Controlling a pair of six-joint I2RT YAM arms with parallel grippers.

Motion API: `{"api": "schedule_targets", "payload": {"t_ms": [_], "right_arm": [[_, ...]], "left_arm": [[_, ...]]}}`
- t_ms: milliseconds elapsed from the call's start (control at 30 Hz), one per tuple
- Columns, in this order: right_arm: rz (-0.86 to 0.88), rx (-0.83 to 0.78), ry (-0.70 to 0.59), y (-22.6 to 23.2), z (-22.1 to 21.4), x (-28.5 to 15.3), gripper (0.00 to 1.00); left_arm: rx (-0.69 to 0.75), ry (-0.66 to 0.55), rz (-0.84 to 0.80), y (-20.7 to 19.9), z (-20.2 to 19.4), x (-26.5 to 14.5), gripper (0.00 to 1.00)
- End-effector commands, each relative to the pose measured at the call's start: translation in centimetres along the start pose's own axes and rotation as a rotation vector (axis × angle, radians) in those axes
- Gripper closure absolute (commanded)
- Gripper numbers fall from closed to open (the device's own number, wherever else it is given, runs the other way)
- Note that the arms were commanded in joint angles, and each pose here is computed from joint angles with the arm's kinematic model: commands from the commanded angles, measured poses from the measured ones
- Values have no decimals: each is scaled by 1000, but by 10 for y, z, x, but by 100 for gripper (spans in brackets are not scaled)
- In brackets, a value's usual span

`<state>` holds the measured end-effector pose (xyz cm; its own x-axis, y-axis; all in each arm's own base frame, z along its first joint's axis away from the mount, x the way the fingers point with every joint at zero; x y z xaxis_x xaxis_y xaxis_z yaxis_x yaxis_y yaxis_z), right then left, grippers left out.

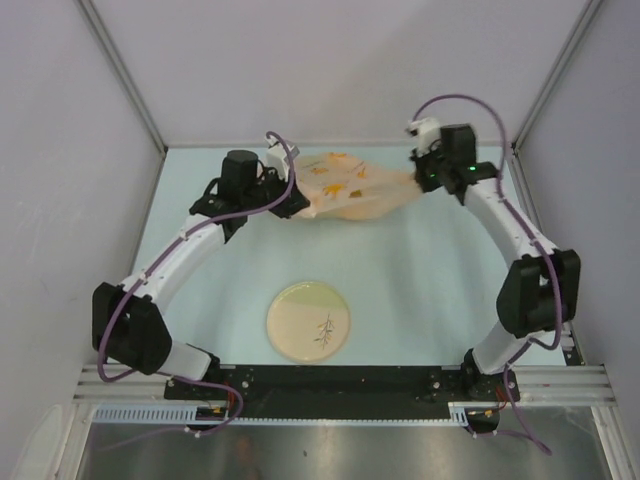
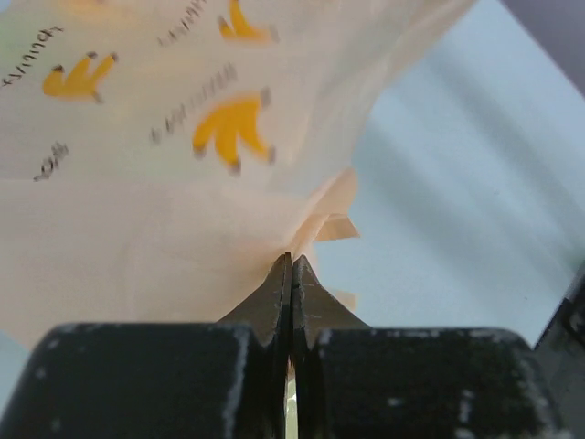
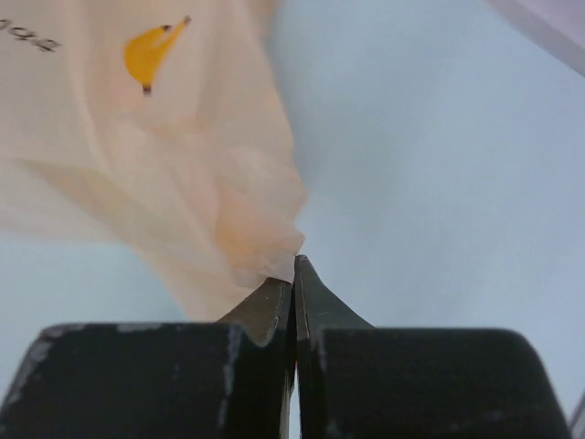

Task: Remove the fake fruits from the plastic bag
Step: Adjust the plastic bag at the center of the board, then take out the fake fruit from the plastic bag.

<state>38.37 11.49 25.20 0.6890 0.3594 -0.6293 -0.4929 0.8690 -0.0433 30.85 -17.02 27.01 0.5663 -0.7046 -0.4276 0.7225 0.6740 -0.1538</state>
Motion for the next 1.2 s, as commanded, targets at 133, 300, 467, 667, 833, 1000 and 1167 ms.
{"api": "schedule_targets", "payload": {"t_ms": [133, 300, 467, 667, 833, 1000, 1167], "right_arm": [[-32, 332, -203, -29, 6, -81, 100], [70, 241, -213, -5, 7, -80, 48], [180, -91, -340, 53, 34, -117, 21], [313, -236, -378, 111, 37, -127, 23], [350, -282, -361, 119, 36, -112, 48], [319, -231, -228, 107, 20, -77, 72], [247, -250, -121, 96, 5, -41, 82]], "left_arm": [[150, -157, -271, -59, 31, -33, 100], [148, -147, -270, -60, 32, -17, 100], [117, -172, -254, -59, 41, -15, 100], [114, -179, -242, -61, 41, -22, 100], [120, -189, -239, -64, 41, -29, 100], [139, -194, -235, -66, 41, -39, 100], [137, -196, -228, -65, 41, -39, 100]]}}
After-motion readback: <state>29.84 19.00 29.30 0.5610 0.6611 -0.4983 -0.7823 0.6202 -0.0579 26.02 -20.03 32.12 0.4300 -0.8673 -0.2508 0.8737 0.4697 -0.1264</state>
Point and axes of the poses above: each gripper's point midway between its finger pads, its own x axis out along the fingers, its own y axis along the line the jaws close on, z = x × y, the point moved 9 cm from there along -x, back along the fingers, and after that the axes turned 8 degrees about x, right-handed, at the moved point
